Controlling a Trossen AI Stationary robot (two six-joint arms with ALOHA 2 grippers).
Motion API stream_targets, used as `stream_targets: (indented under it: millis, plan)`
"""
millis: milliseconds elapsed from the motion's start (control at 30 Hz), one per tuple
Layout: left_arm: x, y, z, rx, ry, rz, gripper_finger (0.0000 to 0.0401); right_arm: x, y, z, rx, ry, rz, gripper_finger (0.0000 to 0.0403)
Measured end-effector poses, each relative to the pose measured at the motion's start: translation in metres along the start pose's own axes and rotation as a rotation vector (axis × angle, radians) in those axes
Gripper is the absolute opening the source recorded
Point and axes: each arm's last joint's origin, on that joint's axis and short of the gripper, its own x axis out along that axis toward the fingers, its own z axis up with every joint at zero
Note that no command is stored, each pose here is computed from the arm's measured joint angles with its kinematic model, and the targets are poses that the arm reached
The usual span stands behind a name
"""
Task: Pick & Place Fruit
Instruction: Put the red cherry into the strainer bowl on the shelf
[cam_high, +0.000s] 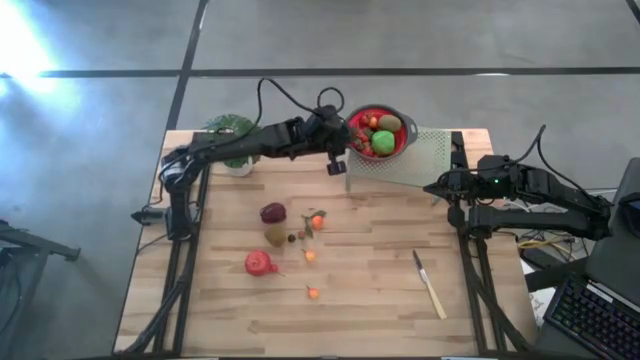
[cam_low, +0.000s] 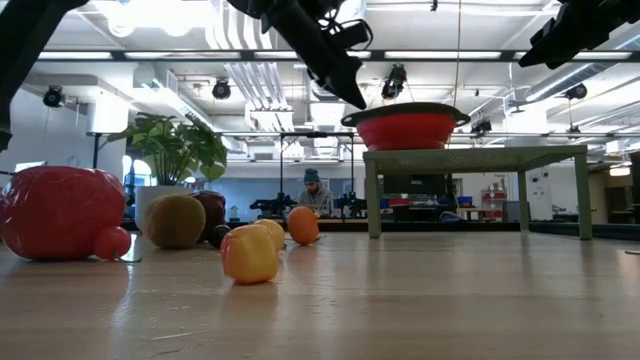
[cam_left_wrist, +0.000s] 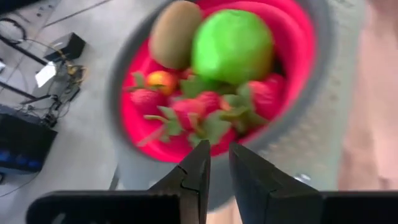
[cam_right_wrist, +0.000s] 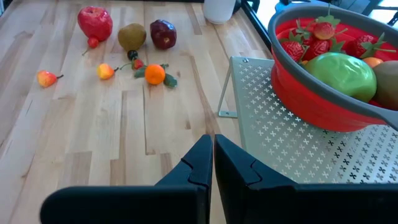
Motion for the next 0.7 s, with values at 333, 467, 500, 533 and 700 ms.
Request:
stream_targets:
  millis: [333,467,500,533,700]
  plan:
    - [-0.019,-0.062,0.012,0.103,0.044,-0.158,0.0061,0.000,0.000,0.000,0.000,0.000,0.000,0.0013]
    - [-0.031,-0.091,0.016,0.163,0.061,-0.227,0.0062,0.000,0.000,0.000,0.000,-0.001,0.000,0.0013]
    - [-0.034,-0.097,0.016,0.180,0.071,-0.245,0.0062,0.000,0.000,0.000,0.000,-0.001,0.000,0.0013]
    - [-0.038,-0.104,0.015,0.198,0.083,-0.264,0.0062,0.000,0.000,0.000,0.000,0.000,0.000,0.0013]
    - [-0.055,-0.132,0.007,0.284,0.193,-0.353,0.0062,0.000,0.000,0.000,0.000,0.000,0.000,0.0013]
